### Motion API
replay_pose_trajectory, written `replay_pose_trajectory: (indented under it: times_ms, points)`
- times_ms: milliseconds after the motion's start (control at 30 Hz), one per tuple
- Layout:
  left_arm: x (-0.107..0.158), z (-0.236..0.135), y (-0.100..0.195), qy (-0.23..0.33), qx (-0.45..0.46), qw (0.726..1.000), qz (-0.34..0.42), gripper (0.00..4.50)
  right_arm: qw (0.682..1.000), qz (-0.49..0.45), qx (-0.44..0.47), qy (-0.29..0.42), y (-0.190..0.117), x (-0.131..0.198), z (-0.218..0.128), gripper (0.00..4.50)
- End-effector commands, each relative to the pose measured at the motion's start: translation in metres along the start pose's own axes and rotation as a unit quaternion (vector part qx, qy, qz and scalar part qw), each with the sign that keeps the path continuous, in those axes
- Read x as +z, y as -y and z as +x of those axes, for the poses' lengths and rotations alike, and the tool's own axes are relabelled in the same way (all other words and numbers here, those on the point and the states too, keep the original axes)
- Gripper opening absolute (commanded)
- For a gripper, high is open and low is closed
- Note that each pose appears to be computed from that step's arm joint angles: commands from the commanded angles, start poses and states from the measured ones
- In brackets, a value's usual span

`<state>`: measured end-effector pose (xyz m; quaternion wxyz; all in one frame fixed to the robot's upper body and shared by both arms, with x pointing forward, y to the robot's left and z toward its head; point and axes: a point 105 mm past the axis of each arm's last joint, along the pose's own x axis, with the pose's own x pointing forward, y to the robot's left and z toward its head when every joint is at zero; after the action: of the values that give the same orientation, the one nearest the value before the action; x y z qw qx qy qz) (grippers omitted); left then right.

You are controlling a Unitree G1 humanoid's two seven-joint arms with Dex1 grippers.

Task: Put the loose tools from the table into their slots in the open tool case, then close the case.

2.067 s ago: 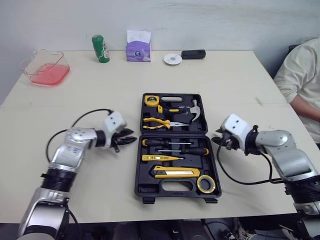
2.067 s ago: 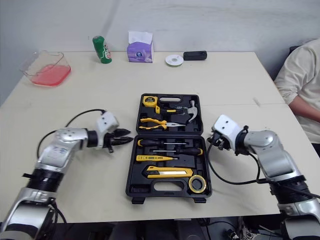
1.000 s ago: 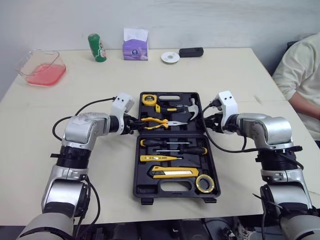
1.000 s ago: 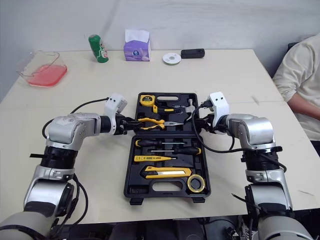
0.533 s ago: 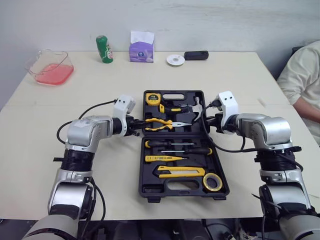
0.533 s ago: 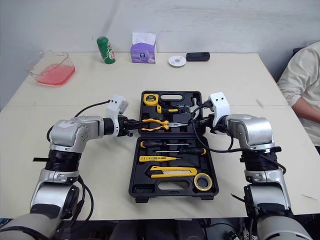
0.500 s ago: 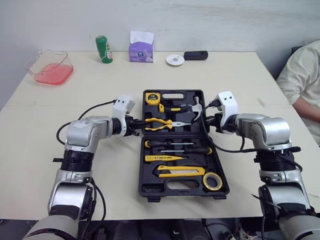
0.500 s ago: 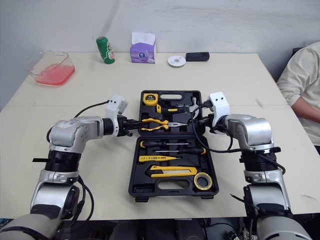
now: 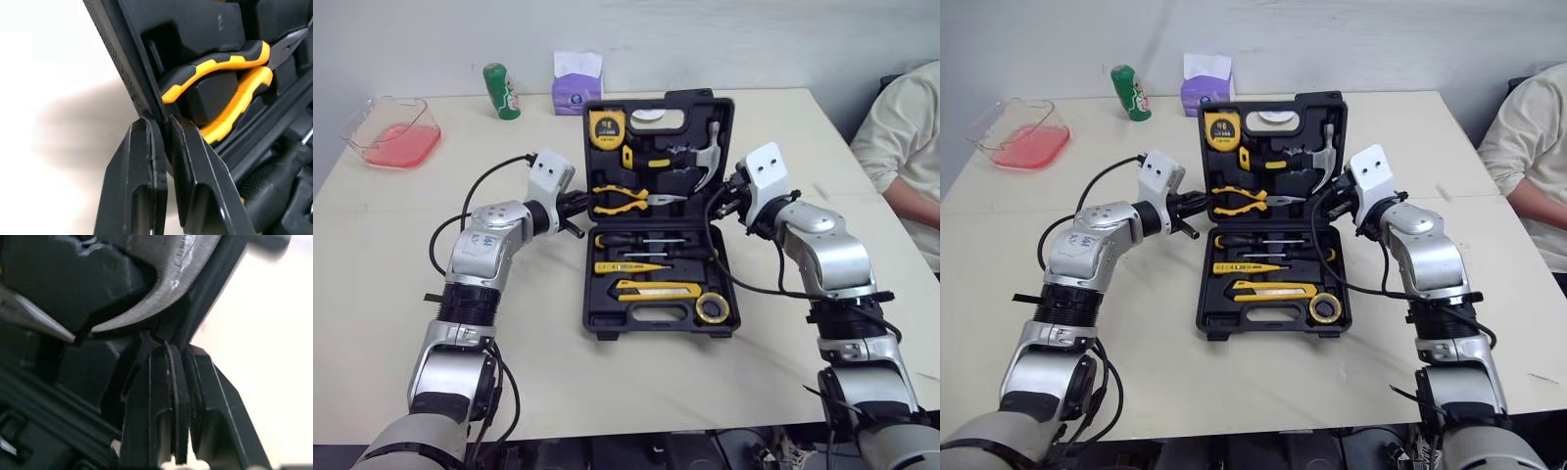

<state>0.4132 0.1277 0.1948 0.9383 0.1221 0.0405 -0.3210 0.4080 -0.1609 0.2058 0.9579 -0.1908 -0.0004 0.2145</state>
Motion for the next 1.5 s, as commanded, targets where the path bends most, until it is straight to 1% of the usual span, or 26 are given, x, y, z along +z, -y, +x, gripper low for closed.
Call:
replay_pose_trajectory:
  times_ms: [33,67,100,200,267,333,367,400,467,533,567,600,633,700,767,800,867,1033,1167,1267,1300,1333,1367,1433,1467,1500]
  points:
    - [0.017,-0.006,0.005,0.05,-0.006,0.993,0.108,0.0,0.991,-0.114,0.029,0.069,-0.017,0.018,-0.009,0.0]
    - [0.008,-0.01,0.008,0.045,-0.006,0.989,0.141,0.0,0.988,-0.13,0.029,0.073,-0.02,0.011,-0.013,0.0]
    - [0.0,-0.014,0.012,0.042,-0.01,0.987,0.154,0.0,0.985,-0.153,0.03,0.074,-0.023,0.004,-0.016,0.0]
    - [-0.015,-0.026,0.018,0.036,-0.002,0.988,0.153,0.0,0.962,-0.254,0.043,0.089,-0.034,-0.012,-0.027,0.0]
    - [-0.02,-0.038,0.016,0.037,0.016,0.988,0.151,0.0,0.948,-0.297,0.036,0.108,-0.036,-0.013,-0.036,0.0]
    - [-0.016,-0.055,0.013,0.049,0.034,0.988,0.14,0.9,0.942,-0.303,0.036,0.142,-0.033,-0.002,-0.053,0.83]
    - [-0.014,-0.061,0.012,0.051,0.04,0.989,0.135,1.22,0.94,-0.303,0.035,0.156,-0.032,0.004,-0.059,1.24]
    - [-0.011,-0.074,0.007,0.054,0.05,0.99,0.121,1.67,0.938,-0.302,0.035,0.166,-0.026,0.013,-0.072,1.72]
    - [-0.01,-0.094,0.003,0.051,0.055,0.993,0.095,2.55,0.939,-0.296,0.049,0.168,-0.022,0.021,-0.091,2.66]
    - [-0.024,-0.127,0.01,0.014,0.004,1.0,0.021,3.45,0.959,-0.232,0.125,0.099,-0.019,0.005,-0.12,3.72]
    - [-0.03,-0.154,0.017,-0.005,-0.037,0.999,-0.013,3.99,0.964,-0.199,0.173,0.042,-0.018,-0.01,-0.142,3.79]
    - [-0.033,-0.174,0.022,-0.019,-0.064,0.997,-0.03,4.42,0.963,-0.17,0.208,-0.004,-0.018,-0.021,-0.159,3.79]
    - [-0.036,-0.19,0.019,-0.033,-0.064,0.997,-0.043,4.42,0.961,-0.149,0.229,-0.034,-0.017,-0.029,-0.174,3.79]
    - [-0.042,-0.208,0.008,-0.055,-0.04,0.995,-0.068,4.42,0.959,-0.117,0.247,-0.07,-0.016,-0.038,-0.191,3.79]
    - [-0.049,-0.22,-0.006,-0.072,-0.007,0.994,-0.085,4.42,0.957,-0.082,0.258,-0.1,-0.019,-0.049,-0.202,3.79]
    - [-0.054,-0.222,-0.017,-0.08,0.015,0.993,-0.082,4.42,0.952,-0.059,0.278,-0.114,-0.027,-0.058,-0.208,3.79]
    - [-0.058,-0.22,-0.025,-0.083,0.03,0.993,-0.078,4.42,0.944,-0.034,0.301,-0.127,-0.04,-0.067,-0.213,3.79]
    - [-0.05,-0.2,-0.015,-0.069,-0.006,0.995,-0.066,4.42,0.943,-0.024,0.306,-0.13,-0.048,-0.066,-0.209,3.79]
    - [-0.045,-0.191,-0.017,-0.06,-0.011,0.996,-0.058,4.42,0.94,-0.022,0.314,-0.131,-0.054,-0.065,-0.209,3.79]
    - [-0.039,-0.152,-0.022,-0.035,-0.033,0.998,-0.04,3.63,0.934,-0.003,0.341,-0.103,-0.08,-0.064,-0.199,3.0]
    - [-0.037,-0.145,-0.023,-0.032,-0.039,0.998,-0.037,3.14,0.933,0.0,0.345,-0.099,-0.084,-0.064,-0.197,2.44]
    - [-0.035,-0.129,-0.022,-0.027,-0.05,0.998,-0.035,2.76,0.929,-0.002,0.357,-0.098,-0.092,-0.065,-0.195,2.07]
    - [-0.034,-0.118,-0.021,-0.025,-0.059,0.997,-0.033,2.2,0.926,-0.004,0.366,-0.097,-0.097,-0.066,-0.194,1.41]
    - [-0.031,-0.088,-0.021,-0.023,-0.074,0.997,-0.027,1.31,0.926,-0.002,0.365,-0.097,-0.104,-0.07,-0.185,0.42]
    - [-0.031,-0.076,-0.021,-0.026,-0.079,0.996,-0.025,0.76,0.926,-0.002,0.365,-0.096,-0.105,-0.072,-0.181,0.0]
    - [-0.033,-0.065,-0.022,-0.032,-0.082,0.996,-0.023,0.31,0.925,-0.003,0.366,-0.098,-0.108,-0.074,-0.178,0.0]
